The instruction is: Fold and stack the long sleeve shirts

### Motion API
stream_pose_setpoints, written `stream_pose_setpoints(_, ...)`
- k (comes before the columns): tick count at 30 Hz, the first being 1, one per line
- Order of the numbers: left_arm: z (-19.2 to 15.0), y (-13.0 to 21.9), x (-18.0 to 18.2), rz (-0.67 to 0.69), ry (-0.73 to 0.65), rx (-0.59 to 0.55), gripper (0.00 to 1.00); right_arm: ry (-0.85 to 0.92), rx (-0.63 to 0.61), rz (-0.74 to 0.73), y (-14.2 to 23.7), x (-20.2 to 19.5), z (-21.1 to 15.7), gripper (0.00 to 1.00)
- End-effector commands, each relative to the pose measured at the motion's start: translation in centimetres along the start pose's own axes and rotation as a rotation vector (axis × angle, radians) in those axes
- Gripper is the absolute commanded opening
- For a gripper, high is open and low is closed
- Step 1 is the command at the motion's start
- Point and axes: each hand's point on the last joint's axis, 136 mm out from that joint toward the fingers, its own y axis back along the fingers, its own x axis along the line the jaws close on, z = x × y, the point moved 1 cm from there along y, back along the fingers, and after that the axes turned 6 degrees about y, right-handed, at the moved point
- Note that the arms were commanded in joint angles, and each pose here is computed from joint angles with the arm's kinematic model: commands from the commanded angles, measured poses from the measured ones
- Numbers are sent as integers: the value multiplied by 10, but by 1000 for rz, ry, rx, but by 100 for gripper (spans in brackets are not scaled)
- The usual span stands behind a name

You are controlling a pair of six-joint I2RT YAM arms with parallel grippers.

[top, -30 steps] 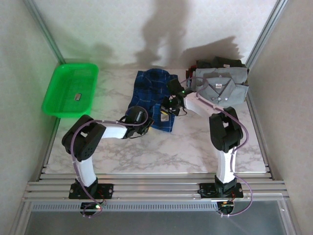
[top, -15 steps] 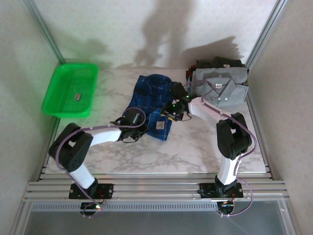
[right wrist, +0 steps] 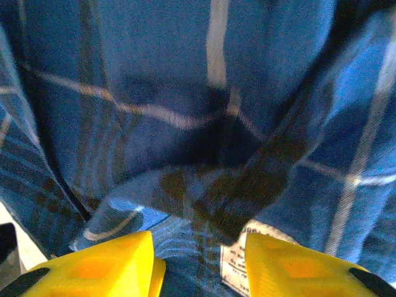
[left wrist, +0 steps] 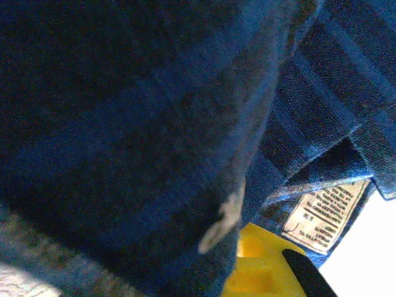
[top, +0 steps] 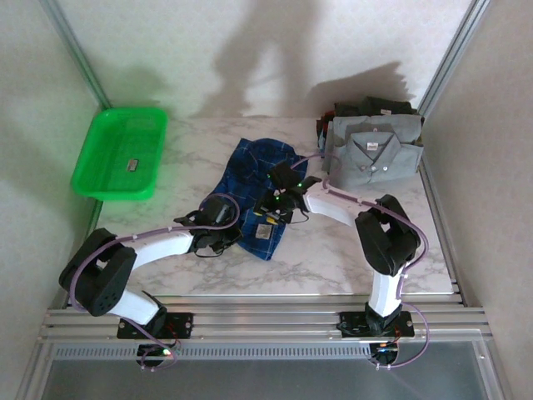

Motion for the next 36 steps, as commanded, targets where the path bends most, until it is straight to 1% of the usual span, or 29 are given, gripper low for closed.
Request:
stream_pose_setpoints(1,-2,5,3,11,-28,-2,0,-46,23,-14,-14,-8,-10,44)
stream_pose_setpoints(9,-5,6,1,-1,-37,7,0,-60,-10,-29,-29,-5,5,44)
stream_pose_setpoints(13,-7,7,4,12,-49,9,0,-64,-26,-5,-33,10,17,40)
stream_pose_setpoints(16,-9,8,8,25,-62,8,0,-62,-50,10,-30,22,29,31)
stream_pose_setpoints(21,-13,8,12,38,-82,13,0,-95,-77,18,-26,26,49,12)
stream_pose_setpoints(25,-13,8,13,49,-96,13,0,-109,-106,47,-18,34,66,5)
stream_pose_setpoints(32,-14,10,14,55,-125,16,0,-121,-139,94,-12,52,101,2)
stream_pose_setpoints(34,-13,11,15,62,-131,13,0,-133,-143,115,-8,57,110,2)
stream_pose_setpoints(36,-13,13,17,67,-135,9,0,-139,-141,142,-3,59,115,4)
